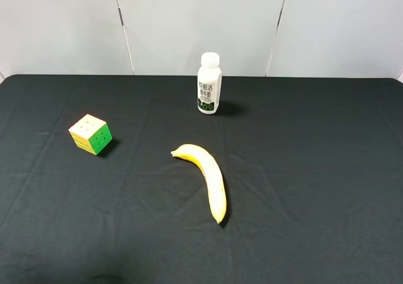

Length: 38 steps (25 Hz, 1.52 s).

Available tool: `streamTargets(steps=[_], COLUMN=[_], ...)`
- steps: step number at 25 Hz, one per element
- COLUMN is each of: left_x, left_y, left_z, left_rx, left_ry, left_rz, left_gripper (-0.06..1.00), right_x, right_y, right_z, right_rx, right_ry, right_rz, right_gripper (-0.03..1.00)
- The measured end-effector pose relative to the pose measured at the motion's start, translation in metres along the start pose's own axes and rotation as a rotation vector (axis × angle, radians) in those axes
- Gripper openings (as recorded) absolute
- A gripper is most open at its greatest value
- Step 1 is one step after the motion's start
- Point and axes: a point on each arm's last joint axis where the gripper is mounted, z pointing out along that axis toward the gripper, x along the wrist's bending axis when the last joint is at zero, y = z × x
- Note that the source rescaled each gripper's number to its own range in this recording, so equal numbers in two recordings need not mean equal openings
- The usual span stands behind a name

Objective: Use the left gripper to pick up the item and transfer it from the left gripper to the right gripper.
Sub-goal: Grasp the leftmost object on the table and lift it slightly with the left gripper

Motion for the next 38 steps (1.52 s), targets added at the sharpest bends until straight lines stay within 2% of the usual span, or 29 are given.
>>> streamTargets(steps=[9, 18, 27, 32, 38], left_x=[-0.004, -0.008, -0.051, -0.075, -0.095], left_y=[0.043, 0.072, 0.116, 0.133, 0.136], left_z=[0.072, 0.125, 0.188, 0.215, 0.245], left_rx=[0.182, 0.280, 0.359, 0.365, 0.397], left_ry=[-0.079, -0.116, -0.131, -0.142, -0.146], left_rz=[0.067, 0.141, 0.332, 0.395, 0.447], left_gripper=[1.00, 1.00, 1.00, 1.00, 1.00], right_x=[0.000, 0.000, 0.000, 0.000, 0.000], right_y=[0.000, 0.000, 0.000, 0.000, 0.000], right_z=[0.000, 0.000, 0.000, 0.000, 0.000], right_rx=[0.001, 0.001, 0.001, 0.000, 0.000], right_ry=[0.000, 0.000, 0.000, 0.000, 0.000], right_rz=[0.000, 0.000, 0.000, 0.000, 0.000], right_gripper=[1.00, 1.00, 1.00, 1.00, 1.00])
